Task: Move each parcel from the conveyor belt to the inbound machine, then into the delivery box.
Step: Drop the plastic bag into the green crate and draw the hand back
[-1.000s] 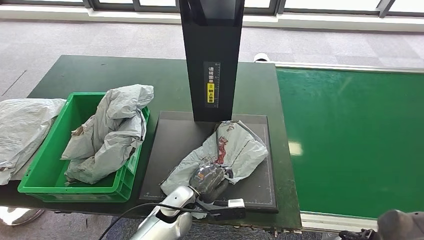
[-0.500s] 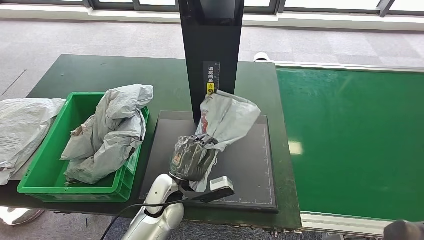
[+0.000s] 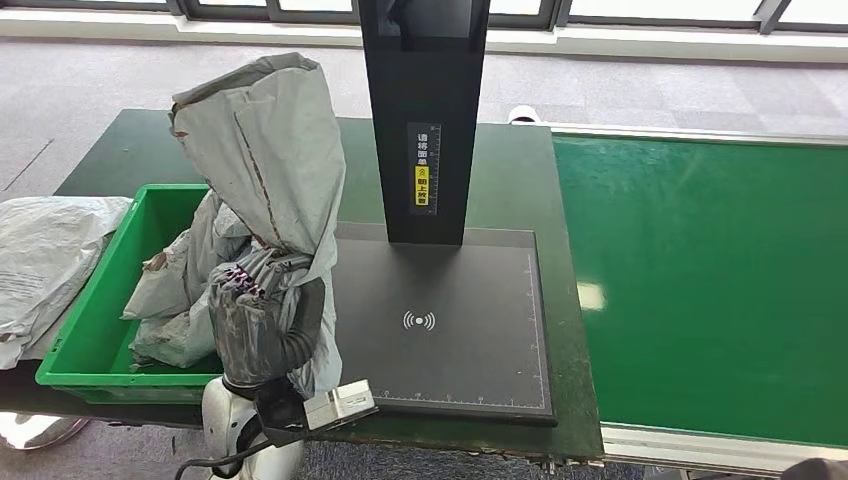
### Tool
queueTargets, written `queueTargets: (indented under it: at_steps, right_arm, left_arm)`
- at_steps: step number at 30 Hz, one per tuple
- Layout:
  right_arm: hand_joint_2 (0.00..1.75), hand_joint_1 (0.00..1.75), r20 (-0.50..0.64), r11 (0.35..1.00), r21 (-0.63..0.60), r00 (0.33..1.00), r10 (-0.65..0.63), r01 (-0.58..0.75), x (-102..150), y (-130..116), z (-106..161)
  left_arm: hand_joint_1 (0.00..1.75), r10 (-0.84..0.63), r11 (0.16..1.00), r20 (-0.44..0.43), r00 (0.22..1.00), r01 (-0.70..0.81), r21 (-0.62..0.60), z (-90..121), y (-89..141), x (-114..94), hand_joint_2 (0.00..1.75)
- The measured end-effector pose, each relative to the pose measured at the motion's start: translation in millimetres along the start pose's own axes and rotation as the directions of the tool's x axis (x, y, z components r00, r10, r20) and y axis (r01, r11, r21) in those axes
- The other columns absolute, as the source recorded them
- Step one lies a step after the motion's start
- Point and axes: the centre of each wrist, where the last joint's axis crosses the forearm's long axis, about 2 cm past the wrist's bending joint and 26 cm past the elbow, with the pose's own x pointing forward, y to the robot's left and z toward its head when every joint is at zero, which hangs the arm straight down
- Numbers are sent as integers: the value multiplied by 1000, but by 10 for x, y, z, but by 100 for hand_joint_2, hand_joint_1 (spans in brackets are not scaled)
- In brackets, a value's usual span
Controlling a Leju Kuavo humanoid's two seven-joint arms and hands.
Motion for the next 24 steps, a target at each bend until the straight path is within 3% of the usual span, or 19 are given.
queueTargets:
  at_steps: [5, 12, 18, 24]
  right_arm:
    - [175, 0, -5, 1000, -1, 1000, 20, -20, 6, -51, 5]
    - [175, 0, -1, 998, -16, 998, 63, -63, 3, -136, -24]
    - [175, 0, -12, 997, -27, 997, 74, -75, -13, -181, -27]
    - [175, 0, -17, 997, -23, 997, 76, -77, -12, -194, -13]
  left_arm:
    - [175, -9, 999, 32, 999, 8, 49, 7, 139, -39, 175]
    - [175, 62, 978, 11, 998, -63, 200, 38, 353, -233, 175]
    - [175, -27, 948, -152, 988, 73, 308, 123, 636, -760, 175]
    - [175, -246, 940, -313, 917, 305, 154, 304, 701, -1241, 175]
